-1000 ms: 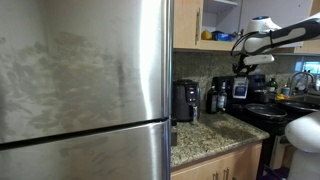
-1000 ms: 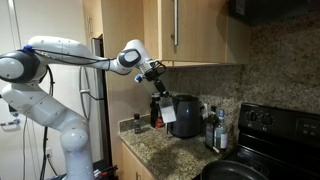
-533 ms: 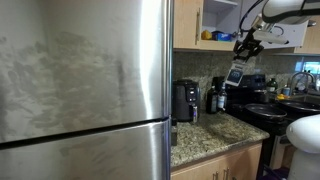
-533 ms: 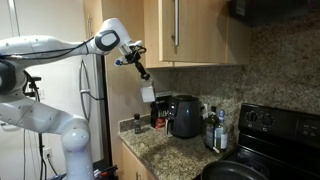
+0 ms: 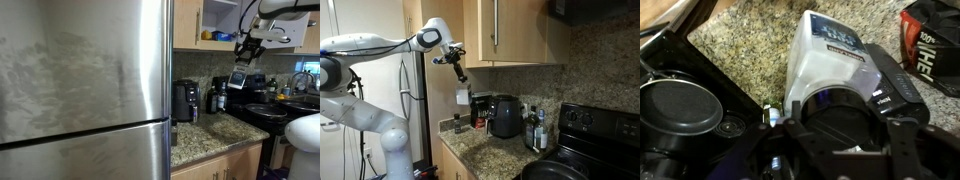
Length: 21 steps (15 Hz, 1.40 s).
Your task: Put the salt on the bottom part of the cupboard drawer above it
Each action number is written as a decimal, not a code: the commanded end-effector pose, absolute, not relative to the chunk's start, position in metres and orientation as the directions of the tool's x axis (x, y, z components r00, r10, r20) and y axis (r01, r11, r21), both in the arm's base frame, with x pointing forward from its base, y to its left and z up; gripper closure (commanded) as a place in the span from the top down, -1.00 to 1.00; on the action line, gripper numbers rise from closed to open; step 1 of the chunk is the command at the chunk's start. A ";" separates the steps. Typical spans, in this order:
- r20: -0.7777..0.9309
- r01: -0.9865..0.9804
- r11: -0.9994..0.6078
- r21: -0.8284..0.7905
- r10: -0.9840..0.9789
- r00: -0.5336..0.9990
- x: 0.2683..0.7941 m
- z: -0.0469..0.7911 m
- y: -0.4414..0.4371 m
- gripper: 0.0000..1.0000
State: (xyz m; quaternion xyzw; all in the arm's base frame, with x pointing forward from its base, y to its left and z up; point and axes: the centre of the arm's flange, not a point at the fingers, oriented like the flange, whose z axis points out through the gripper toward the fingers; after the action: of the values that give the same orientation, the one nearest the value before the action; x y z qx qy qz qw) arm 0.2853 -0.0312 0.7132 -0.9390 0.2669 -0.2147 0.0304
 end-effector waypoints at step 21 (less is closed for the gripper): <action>0.246 -0.657 -0.464 -0.594 -0.883 0.400 0.234 0.909 -0.009 -0.27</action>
State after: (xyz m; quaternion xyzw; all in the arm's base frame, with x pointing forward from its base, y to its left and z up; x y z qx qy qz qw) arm 0.2271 -0.0046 0.8941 -0.8308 0.4534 -0.2538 0.1997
